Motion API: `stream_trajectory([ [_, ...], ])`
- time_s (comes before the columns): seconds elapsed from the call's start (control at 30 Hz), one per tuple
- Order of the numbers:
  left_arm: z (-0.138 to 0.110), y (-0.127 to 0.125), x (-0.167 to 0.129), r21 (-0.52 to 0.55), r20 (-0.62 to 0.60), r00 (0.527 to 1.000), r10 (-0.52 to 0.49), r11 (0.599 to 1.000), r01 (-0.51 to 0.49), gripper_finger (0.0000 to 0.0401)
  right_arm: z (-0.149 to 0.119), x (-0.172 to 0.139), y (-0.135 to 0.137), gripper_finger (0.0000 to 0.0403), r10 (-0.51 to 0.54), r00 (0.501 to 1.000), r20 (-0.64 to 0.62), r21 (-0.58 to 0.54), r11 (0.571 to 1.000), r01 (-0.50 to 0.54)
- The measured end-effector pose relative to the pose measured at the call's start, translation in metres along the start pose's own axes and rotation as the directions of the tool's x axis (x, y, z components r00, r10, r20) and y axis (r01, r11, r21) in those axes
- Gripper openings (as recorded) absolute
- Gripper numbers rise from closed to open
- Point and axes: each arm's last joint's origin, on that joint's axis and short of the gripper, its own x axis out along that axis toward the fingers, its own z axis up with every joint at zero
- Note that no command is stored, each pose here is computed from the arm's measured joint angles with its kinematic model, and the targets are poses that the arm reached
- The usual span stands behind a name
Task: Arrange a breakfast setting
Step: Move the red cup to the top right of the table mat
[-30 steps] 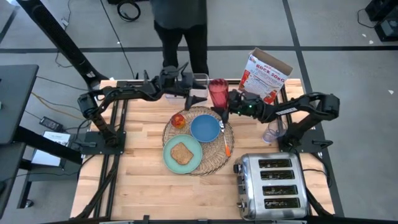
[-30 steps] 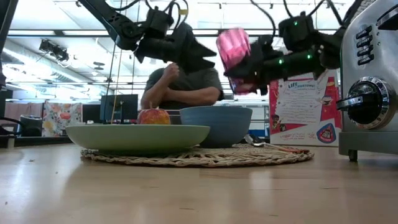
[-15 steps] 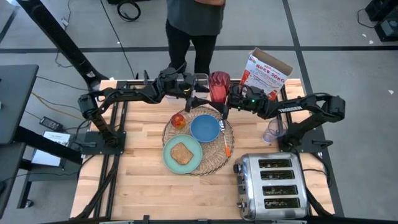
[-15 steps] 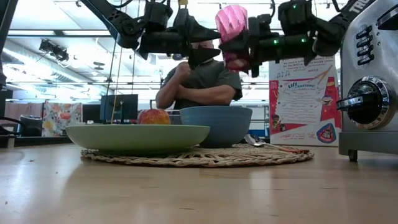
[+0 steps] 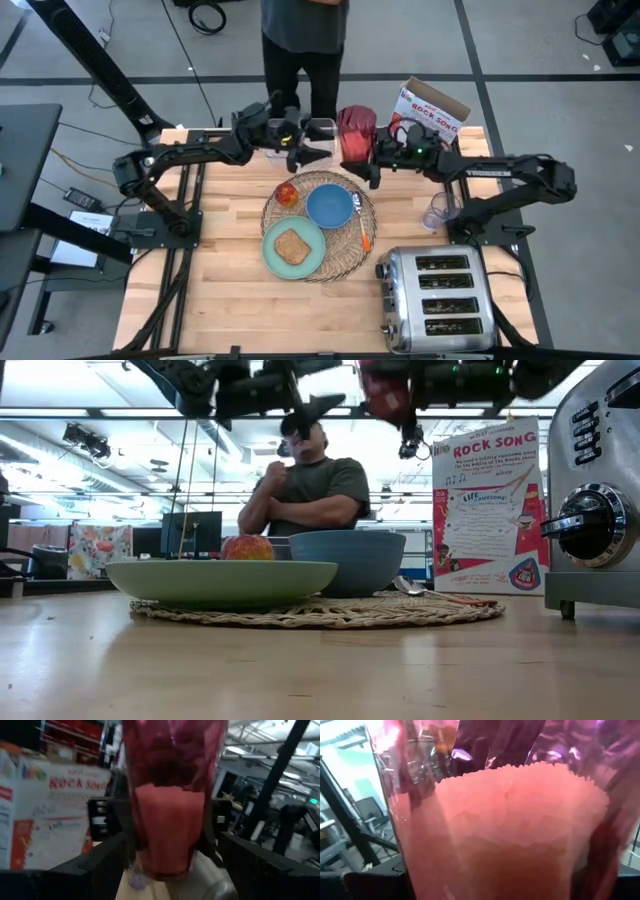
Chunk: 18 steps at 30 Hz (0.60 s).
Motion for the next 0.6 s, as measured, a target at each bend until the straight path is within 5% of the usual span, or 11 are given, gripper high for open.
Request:
stream_trajectory([
  [0.13, 0.022, -0.025, -0.006, 0.024, 0.068, 0.998, 0.016, 1.0, -0.017, 0.0314, 0.01, -0.005, 0.009, 0.0319, -0.029, 0.986, -0.166, -0.037, 0.999, 0.023],
  [0.23, 0.038, -0.044, -0.014, 0.083, 0.01, 0.996, 0.083, 0.993, -0.084, 0.0314, 0.018, -0.01, 0.015, 0.0319, -0.046, 0.959, -0.279, -0.051, 0.998, 0.033],
  [0.37, 0.057, -0.068, -0.017, 0.313, -0.106, 0.961, 0.254, 0.926, -0.21, 0.0314, 0.024, -0.013, 0.018, 0.0319, -0.037, 0.924, -0.382, -0.018, 0.999, 0.033],
  [0.6, 0.059, -0.093, -0.003, 0.522, -0.204, 0.947, 0.246, 0.846, -0.107, 0.0308, 0.019, -0.008, 0.024, 0.0319, 0.144, 0.884, -0.445, 0.153, 0.985, -0.083],
])
